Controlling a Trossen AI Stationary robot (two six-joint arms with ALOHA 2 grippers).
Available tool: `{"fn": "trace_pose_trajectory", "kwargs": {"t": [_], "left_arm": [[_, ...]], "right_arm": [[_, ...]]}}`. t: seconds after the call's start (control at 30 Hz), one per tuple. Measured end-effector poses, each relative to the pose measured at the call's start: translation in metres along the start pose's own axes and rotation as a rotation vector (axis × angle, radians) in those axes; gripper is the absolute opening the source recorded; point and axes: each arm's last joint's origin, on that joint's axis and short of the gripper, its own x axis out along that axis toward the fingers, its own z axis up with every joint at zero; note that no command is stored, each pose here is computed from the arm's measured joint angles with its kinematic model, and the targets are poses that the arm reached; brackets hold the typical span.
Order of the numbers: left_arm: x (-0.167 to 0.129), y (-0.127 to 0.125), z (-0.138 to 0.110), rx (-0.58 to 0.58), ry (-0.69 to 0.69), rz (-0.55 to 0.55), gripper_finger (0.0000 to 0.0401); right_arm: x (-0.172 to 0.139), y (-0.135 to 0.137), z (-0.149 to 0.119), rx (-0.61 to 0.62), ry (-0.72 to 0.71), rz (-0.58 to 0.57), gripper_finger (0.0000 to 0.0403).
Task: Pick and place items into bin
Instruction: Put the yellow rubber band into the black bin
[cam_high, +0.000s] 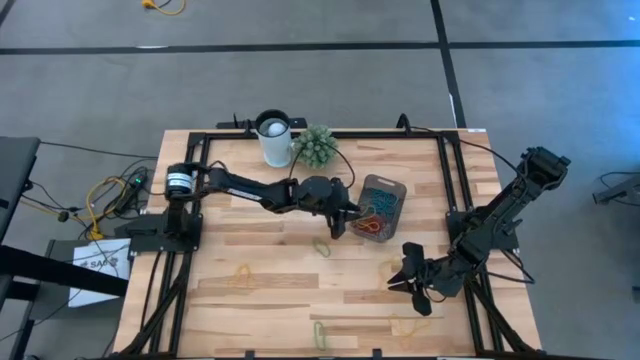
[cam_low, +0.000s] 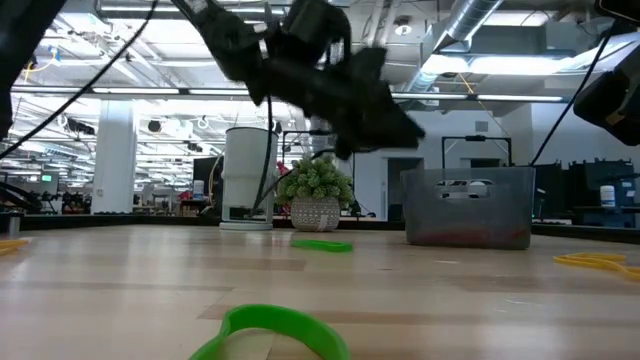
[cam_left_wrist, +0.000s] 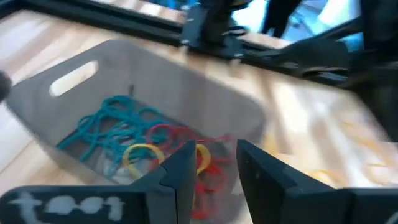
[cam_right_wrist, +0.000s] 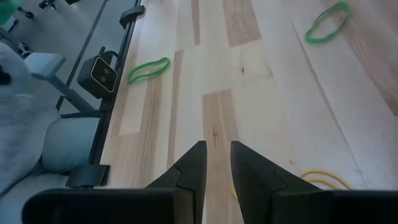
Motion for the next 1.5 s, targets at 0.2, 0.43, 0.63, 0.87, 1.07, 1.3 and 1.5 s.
{"fn": "trace_pose_trajectory", "kwargs": {"t": [0.2,0.43,0.63,0.87,1.07,1.3,1.5], "left_arm": [[-0.060,-0.023,0.040,0.023,0.116,-0.030,0.0105],[-0.168,-0.068,0.058,0.090,0.324,0.107,0.0105],[-0.237,-0.107,0.034,0.056,0.418,0.273,0.0105],[-0.280,-0.127,-0.029,-0.064,0.503,0.319,0.0105],[-0.269,-0.133,-0.103,-0.112,0.519,0.284,0.0105],[-0.250,-0.122,-0.163,-0.085,0.546,0.277,0.0105],[-0.242,-0.123,-0.176,-0.125,0.571,0.286,0.0105]], "right_arm": [[0.000,0.000,0.000,-0.002,0.003,-0.002,0.0066],[0.000,0.000,0.000,-0.002,-0.001,-0.007,0.0066],[0.000,-0.005,-0.001,-0.019,-0.045,-0.101,0.0066],[0.002,-0.011,0.004,-0.007,-0.085,-0.169,0.0066],[0.006,-0.019,0.010,0.022,-0.097,-0.207,0.0066],[0.009,-0.027,0.015,0.047,-0.107,-0.238,0.0066],[0.010,-0.029,0.017,0.055,-0.108,-0.246,0.0066]]}}
